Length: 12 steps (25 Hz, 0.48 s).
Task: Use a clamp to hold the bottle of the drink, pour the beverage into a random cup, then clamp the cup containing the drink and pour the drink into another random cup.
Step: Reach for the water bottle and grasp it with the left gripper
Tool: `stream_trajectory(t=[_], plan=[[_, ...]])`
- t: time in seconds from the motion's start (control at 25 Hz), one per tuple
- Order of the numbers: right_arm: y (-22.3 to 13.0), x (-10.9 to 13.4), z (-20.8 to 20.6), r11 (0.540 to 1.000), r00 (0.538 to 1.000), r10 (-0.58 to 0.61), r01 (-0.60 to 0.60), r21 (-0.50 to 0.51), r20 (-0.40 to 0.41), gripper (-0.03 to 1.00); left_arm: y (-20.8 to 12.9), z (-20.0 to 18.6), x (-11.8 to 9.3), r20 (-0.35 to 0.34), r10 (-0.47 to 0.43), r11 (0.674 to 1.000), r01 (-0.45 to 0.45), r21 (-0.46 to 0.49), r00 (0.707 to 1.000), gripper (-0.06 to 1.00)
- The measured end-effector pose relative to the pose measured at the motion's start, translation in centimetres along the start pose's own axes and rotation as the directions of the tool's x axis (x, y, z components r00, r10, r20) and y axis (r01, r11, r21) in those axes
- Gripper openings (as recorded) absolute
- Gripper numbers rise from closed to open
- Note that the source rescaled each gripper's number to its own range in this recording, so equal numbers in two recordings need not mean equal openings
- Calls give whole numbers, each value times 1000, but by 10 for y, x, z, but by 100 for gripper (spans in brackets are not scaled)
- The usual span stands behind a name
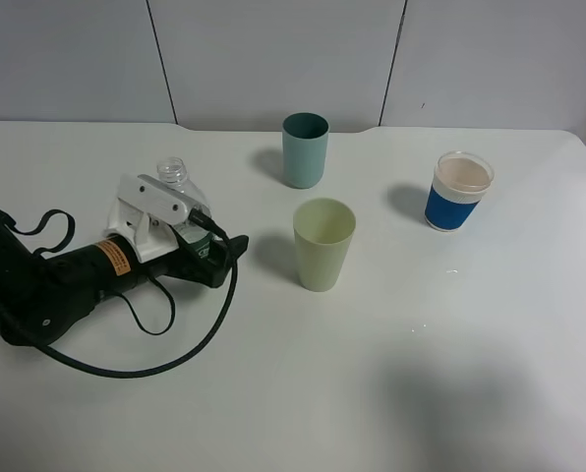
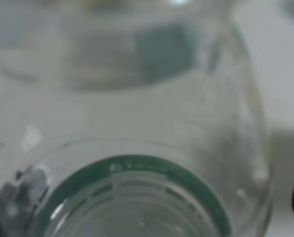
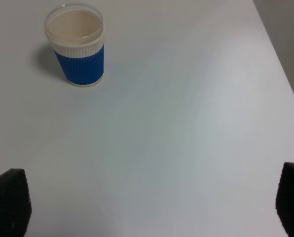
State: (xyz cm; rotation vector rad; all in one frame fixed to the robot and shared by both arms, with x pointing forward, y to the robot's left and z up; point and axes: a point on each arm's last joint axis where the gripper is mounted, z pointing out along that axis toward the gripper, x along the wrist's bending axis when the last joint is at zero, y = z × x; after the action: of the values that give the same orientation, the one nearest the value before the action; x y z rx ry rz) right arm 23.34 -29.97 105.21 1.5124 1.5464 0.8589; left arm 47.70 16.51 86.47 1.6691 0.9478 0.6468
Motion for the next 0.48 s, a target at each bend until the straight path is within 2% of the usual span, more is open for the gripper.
stream_trajectory(t=[0.28, 0.36, 0.48], plan=[[0, 0, 0, 1000, 1000, 0, 0, 0, 0, 100, -2, 9, 0, 7, 3, 1000, -3, -2, 1000, 99], [0, 0, 0, 1000, 1000, 0, 0, 0, 0, 100, -2, 9, 0, 7, 3, 1000, -3, -2, 1000, 94], [0, 0, 0, 1000, 1000, 0, 0, 0, 0, 100, -2, 9, 0, 7, -4, 1000, 4, -2, 1000, 79]])
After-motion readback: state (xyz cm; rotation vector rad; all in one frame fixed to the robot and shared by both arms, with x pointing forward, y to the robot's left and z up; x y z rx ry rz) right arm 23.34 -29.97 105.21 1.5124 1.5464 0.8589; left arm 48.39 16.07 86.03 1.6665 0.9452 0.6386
